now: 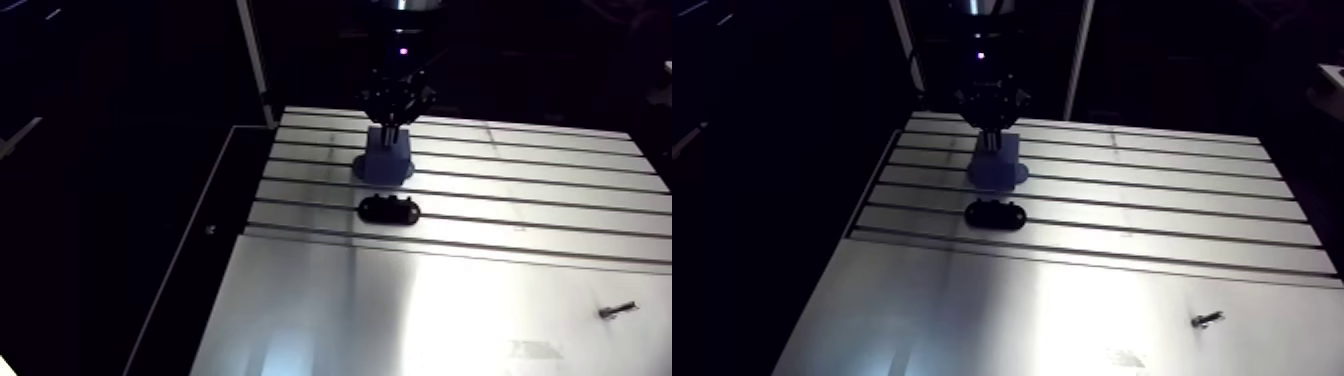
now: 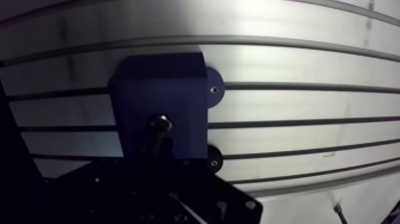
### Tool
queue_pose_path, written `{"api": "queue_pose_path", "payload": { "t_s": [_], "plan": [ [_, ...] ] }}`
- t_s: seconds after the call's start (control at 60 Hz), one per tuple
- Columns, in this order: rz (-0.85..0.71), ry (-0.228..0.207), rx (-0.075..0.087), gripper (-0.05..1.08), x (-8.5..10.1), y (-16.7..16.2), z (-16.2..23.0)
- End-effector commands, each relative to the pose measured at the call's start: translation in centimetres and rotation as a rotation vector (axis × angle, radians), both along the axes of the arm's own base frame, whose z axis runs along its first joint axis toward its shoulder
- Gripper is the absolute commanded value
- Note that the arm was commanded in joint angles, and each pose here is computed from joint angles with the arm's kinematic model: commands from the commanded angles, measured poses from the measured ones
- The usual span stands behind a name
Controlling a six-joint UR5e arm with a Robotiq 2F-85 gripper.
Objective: Pick up the M10 bolt and insert it into the hex recess until seated.
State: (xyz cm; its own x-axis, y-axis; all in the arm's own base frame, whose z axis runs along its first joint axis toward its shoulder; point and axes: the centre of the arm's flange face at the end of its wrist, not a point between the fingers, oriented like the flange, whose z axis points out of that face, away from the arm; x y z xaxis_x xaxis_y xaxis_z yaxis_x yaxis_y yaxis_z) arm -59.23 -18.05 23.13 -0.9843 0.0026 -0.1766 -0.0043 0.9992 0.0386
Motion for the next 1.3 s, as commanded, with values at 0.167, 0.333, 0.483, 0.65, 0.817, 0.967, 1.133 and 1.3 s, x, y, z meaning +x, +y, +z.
{"api": "queue_pose_path", "payload": {
  "t_s": [0.167,0.333,0.483,0.65,0.817,0.967,1.133,1.3],
  "plan": [
    [0.001,0.001,0.000,1.07,-0.01,-0.02,0.00],
    [0.002,0.001,-0.001,1.07,-0.02,-0.02,0.00],
    [0.005,0.000,-0.001,1.07,0.06,-0.09,-0.06],
    [0.005,0.000,-0.001,1.07,0.00,-0.10,-0.09],
    [0.004,0.000,-0.001,1.07,-0.03,-0.02,-0.09],
    [0.007,-0.002,-0.001,1.07,-0.01,-0.10,-0.17],
    [0.004,-0.008,-0.001,1.07,-0.10,0.07,-0.55],
    [0.005,-0.002,-0.001,1.07,-0.23,0.07,-0.54]
  ]
}}
